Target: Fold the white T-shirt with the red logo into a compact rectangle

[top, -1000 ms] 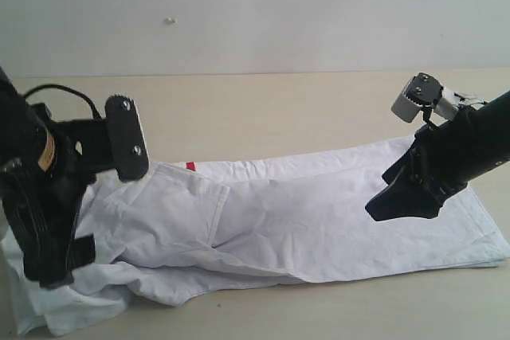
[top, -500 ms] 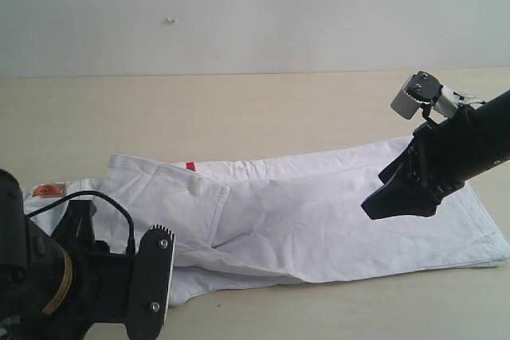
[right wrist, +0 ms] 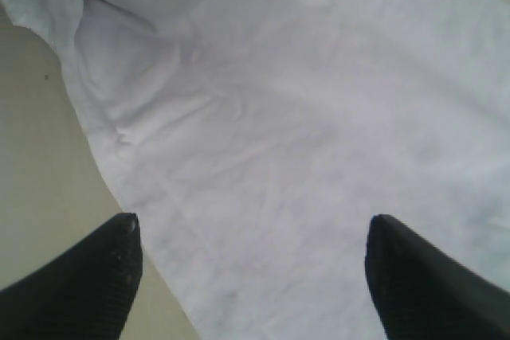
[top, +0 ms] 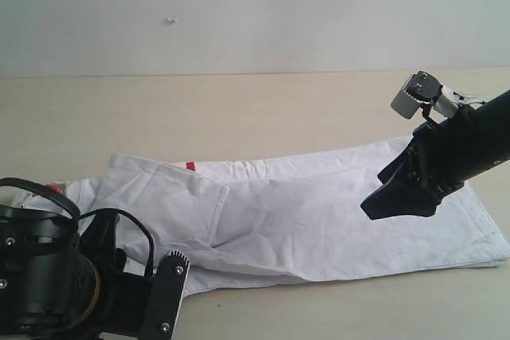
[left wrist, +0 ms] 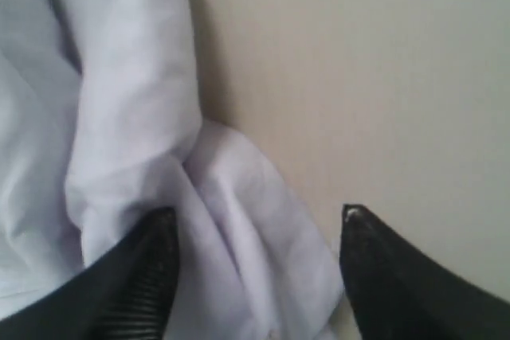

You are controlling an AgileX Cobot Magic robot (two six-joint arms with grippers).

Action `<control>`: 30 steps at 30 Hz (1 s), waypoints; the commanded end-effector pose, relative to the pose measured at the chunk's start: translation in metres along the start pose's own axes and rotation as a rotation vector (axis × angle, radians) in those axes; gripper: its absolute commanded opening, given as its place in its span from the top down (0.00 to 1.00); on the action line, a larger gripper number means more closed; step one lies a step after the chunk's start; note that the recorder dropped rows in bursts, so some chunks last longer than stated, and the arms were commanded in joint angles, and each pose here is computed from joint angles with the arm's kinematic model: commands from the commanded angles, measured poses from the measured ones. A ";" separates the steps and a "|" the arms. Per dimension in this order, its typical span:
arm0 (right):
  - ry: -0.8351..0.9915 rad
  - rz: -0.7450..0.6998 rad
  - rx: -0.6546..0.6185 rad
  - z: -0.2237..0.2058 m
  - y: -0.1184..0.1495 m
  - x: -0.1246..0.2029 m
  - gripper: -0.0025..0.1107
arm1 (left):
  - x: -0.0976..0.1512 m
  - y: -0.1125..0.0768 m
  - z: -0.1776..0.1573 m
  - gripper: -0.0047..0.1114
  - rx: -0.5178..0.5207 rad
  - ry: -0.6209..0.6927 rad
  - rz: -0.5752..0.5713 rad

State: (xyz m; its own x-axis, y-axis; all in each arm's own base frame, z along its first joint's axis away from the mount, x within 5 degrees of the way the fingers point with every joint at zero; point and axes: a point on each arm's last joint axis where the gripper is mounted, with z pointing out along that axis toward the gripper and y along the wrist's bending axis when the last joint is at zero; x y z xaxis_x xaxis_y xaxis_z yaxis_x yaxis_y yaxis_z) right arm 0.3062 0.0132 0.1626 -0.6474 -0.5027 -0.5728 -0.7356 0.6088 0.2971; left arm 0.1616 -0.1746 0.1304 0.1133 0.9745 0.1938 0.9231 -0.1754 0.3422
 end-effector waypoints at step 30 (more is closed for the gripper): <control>-0.032 -0.005 -0.015 -0.001 0.001 -0.003 0.32 | 0.027 0.039 -0.074 0.96 -0.043 -0.318 -0.247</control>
State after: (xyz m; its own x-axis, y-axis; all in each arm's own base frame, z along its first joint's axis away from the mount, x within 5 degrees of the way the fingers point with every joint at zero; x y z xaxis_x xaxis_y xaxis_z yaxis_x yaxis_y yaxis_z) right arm 0.3068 0.0141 0.1635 -0.6407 -0.4966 -0.5855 -0.7397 0.6036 0.2976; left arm 0.1606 -0.1722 0.2094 0.0646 0.9898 -0.1273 0.9306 -0.0137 0.3657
